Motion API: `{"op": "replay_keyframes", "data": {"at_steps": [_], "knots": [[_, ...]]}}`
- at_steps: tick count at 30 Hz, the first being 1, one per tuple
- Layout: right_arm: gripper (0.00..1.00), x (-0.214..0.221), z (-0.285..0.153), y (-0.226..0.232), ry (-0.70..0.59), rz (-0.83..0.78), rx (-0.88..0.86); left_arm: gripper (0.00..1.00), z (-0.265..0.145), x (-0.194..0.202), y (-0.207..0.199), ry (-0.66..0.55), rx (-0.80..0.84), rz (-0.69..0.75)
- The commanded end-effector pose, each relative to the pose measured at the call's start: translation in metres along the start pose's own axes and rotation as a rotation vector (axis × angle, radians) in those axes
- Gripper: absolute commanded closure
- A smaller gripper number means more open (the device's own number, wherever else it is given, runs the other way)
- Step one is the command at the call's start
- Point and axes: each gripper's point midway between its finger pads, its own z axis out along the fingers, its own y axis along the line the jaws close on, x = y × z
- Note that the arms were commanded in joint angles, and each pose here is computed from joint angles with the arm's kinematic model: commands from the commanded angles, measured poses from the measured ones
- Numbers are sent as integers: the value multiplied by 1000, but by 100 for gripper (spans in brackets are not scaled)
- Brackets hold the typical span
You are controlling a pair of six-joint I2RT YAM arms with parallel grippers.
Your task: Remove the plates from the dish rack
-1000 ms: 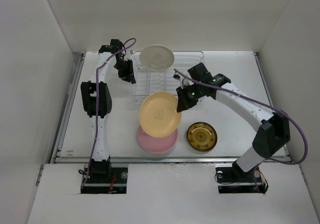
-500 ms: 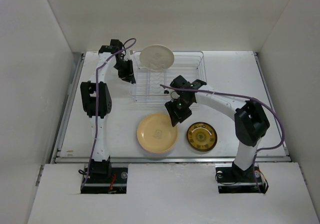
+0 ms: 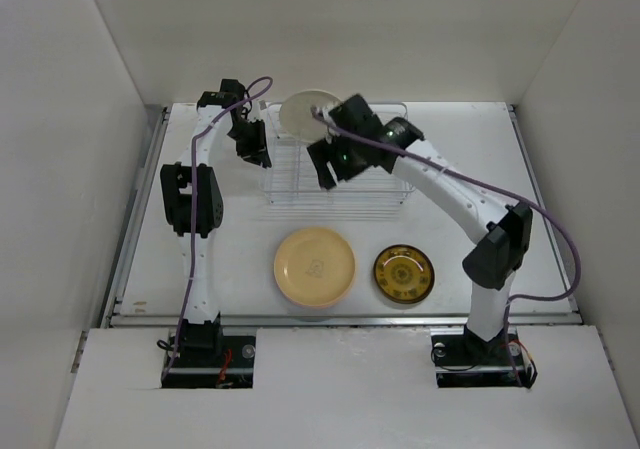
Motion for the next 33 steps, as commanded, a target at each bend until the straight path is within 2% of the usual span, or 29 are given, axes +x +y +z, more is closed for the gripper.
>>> {"op": "replay_keyframes", "data": {"at_steps": [1,3,4,5,9,11,14,19,22,24,25,26,30,33], "knots": [[23,-127,-44,-54,-403,-16,278,100,-4,22,25,96,-65,-38],[23,-157,-34,-80,-471,-55,364,100,-7,17,24,79,-63,-22],[23,-189,-44,-88,-573,-58,355,100,-4,18,27,87,-75,-25],[23,-196,-13,-96,-557,-79,343,100,-3,18,27,87,-75,-25],[20,-246,10,-129,-711,-73,290,100,-1,23,34,114,-99,-12],[15,-265,16,-138,-805,-80,266,100,-2,26,36,123,-108,-5],[13,-270,44,-139,-837,-107,205,100,5,30,40,151,-110,-5],[15,-272,84,-165,-856,-91,237,100,15,40,44,203,-104,-25],[33,-267,96,-153,-836,-121,164,100,16,40,40,204,-83,-27],[46,-267,87,-147,-842,-123,140,100,19,42,42,212,-84,-31],[49,-262,92,-150,-834,-118,148,100,23,44,44,223,-85,-35],[51,-264,78,-150,-847,-113,163,100,23,44,44,223,-85,-35],[87,-263,59,-161,-854,-101,248,100,26,42,40,224,-60,-47],[98,-260,58,-161,-840,-113,254,100,26,42,37,224,-49,-59]]}}
